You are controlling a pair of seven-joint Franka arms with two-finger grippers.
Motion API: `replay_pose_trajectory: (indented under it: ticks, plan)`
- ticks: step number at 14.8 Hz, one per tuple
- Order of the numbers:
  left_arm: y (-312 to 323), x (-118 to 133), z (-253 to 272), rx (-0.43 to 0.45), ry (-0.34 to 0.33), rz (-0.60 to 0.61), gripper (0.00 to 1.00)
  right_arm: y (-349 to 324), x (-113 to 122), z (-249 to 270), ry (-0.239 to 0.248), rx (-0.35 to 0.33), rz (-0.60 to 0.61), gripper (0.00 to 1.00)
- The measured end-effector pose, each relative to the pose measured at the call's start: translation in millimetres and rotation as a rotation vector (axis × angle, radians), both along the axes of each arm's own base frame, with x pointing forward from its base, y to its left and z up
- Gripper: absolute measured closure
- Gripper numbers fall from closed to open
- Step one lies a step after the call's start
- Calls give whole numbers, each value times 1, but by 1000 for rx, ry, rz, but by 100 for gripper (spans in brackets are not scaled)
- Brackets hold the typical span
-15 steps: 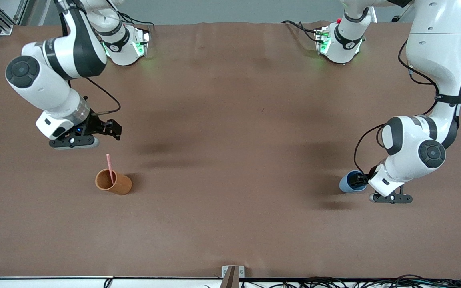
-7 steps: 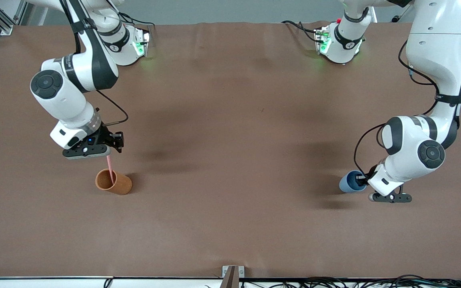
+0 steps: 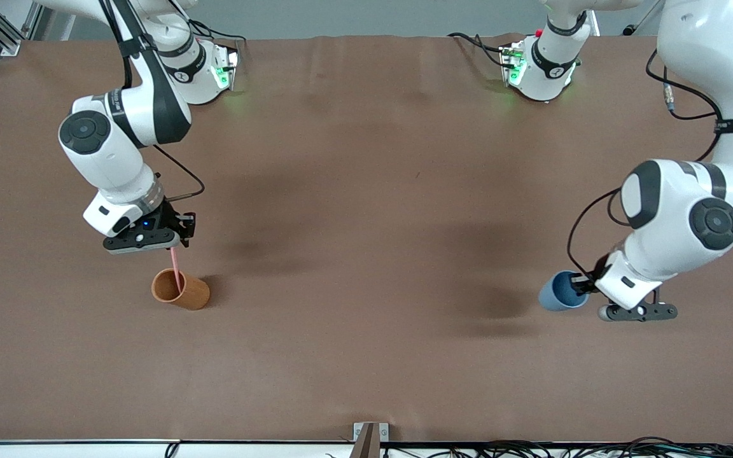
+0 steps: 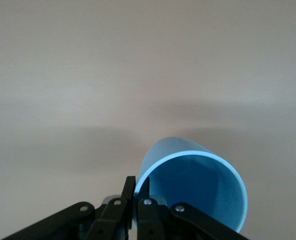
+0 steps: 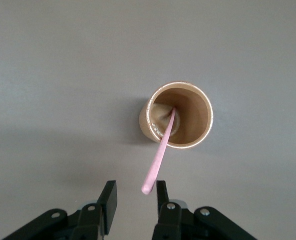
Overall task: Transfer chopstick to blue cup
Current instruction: 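Slide the blue cup toward the table middle with the left gripper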
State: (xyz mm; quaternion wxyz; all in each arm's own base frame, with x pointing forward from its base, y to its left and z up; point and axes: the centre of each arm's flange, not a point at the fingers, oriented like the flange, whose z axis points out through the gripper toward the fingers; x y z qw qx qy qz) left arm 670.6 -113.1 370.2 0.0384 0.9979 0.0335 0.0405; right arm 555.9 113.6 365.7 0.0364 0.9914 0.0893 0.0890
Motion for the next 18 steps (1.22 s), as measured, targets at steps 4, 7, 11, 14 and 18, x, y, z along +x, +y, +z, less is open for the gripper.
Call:
replay_pose_trajectory:
  ticks: [4, 7, 11, 14, 18]
  plan:
    - [-135, -40, 16, -65, 32, 164, 95, -2, 0, -1, -10, 1, -1, 71]
    - [-224, -84, 3, -28, 41, 232, 95, -6, 3, 1, -32, 7, -6, 82]
    - [-294, -126, -39, -21, 84, 282, 95, -17, 7, 4, -52, 12, -26, 84]
    - [-319, -142, -66, -10, 105, 295, 95, -19, 8, 5, -61, 14, -29, 87]
    - [-333, -153, -98, 17, 94, 293, 95, -28, 14, 13, -82, 17, -44, 91]
